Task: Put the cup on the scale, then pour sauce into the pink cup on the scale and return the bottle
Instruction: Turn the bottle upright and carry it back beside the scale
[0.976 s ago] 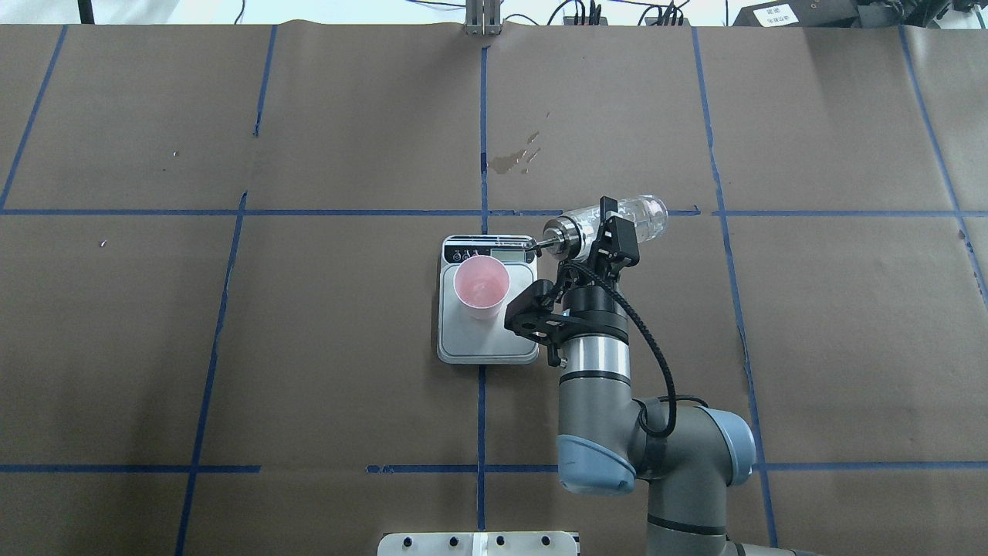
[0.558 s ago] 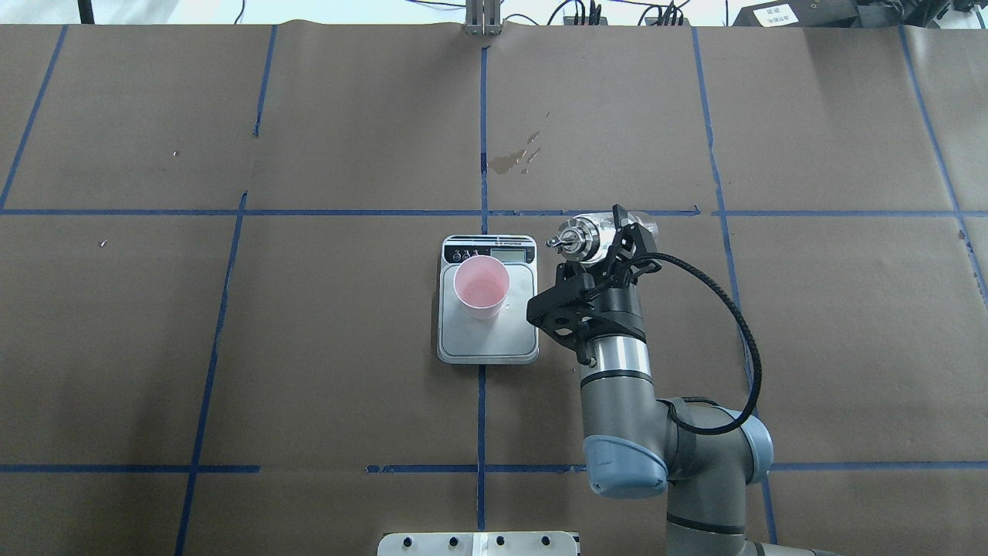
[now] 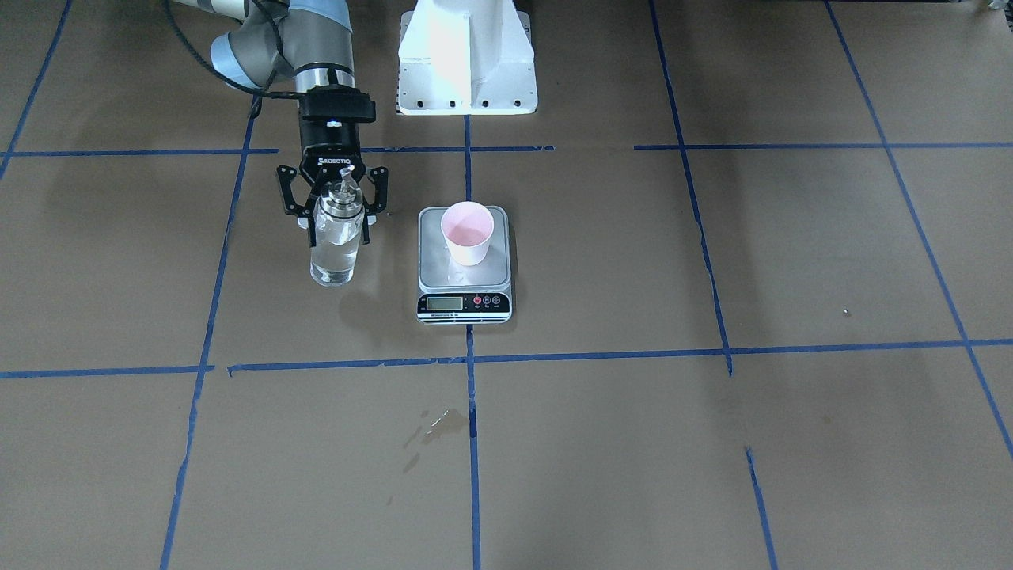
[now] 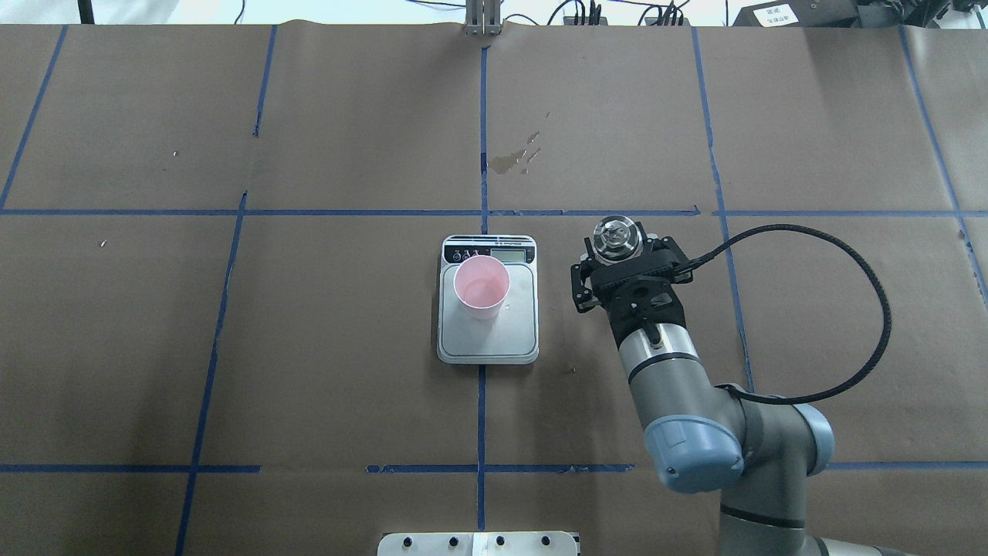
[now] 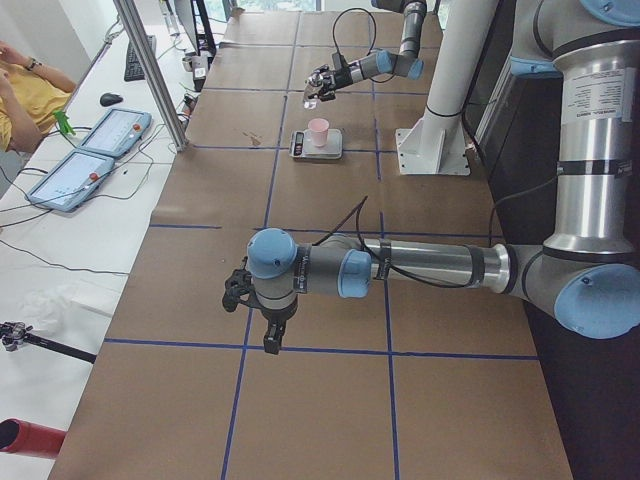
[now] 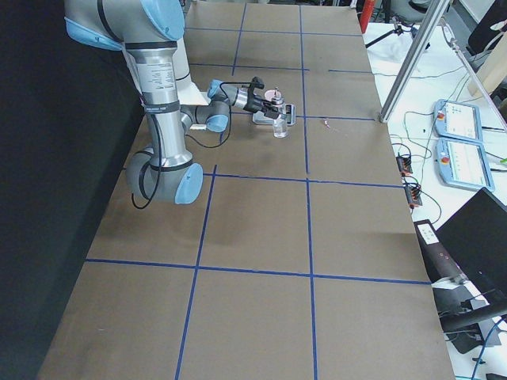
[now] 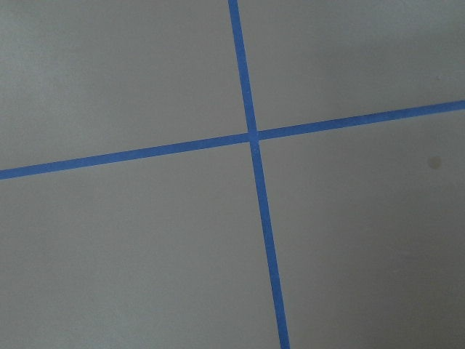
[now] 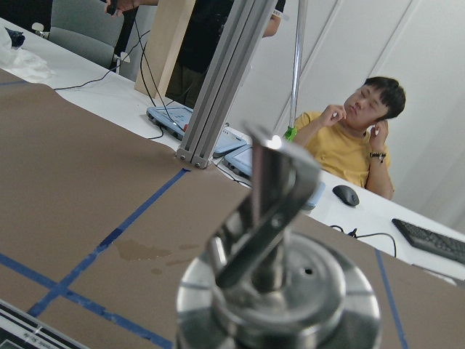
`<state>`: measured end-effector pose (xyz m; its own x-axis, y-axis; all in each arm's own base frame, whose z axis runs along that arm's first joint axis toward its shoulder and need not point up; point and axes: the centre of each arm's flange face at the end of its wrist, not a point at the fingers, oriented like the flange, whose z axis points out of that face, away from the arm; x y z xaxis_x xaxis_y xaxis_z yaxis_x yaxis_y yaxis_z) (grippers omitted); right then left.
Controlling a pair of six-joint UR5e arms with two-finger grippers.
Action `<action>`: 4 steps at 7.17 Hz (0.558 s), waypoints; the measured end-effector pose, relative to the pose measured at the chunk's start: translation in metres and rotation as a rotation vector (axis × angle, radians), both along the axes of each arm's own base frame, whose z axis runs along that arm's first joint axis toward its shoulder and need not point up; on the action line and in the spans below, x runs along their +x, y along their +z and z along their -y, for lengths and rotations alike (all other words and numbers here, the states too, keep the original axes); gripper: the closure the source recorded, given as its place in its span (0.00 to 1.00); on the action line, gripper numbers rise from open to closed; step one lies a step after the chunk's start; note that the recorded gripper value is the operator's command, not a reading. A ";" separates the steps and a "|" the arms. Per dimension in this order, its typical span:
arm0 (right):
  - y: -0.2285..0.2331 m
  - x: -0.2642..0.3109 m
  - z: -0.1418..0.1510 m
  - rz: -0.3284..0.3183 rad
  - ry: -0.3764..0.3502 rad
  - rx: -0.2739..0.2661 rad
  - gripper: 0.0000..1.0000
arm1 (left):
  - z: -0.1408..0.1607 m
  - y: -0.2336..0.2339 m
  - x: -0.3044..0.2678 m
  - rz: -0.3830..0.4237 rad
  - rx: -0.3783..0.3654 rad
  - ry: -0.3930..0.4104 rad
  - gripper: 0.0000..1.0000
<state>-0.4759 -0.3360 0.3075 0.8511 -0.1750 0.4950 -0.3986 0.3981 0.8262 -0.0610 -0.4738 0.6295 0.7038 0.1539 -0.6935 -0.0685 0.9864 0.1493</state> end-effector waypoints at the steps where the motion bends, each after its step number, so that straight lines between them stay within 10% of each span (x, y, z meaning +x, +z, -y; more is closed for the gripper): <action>1: 0.016 0.022 0.004 0.047 -0.010 -0.053 1.00 | 0.000 0.000 0.000 0.000 0.000 0.000 0.00; 4: 0.056 0.071 0.013 0.121 -0.029 -0.190 1.00 | 0.000 0.001 0.000 0.000 0.002 0.002 0.00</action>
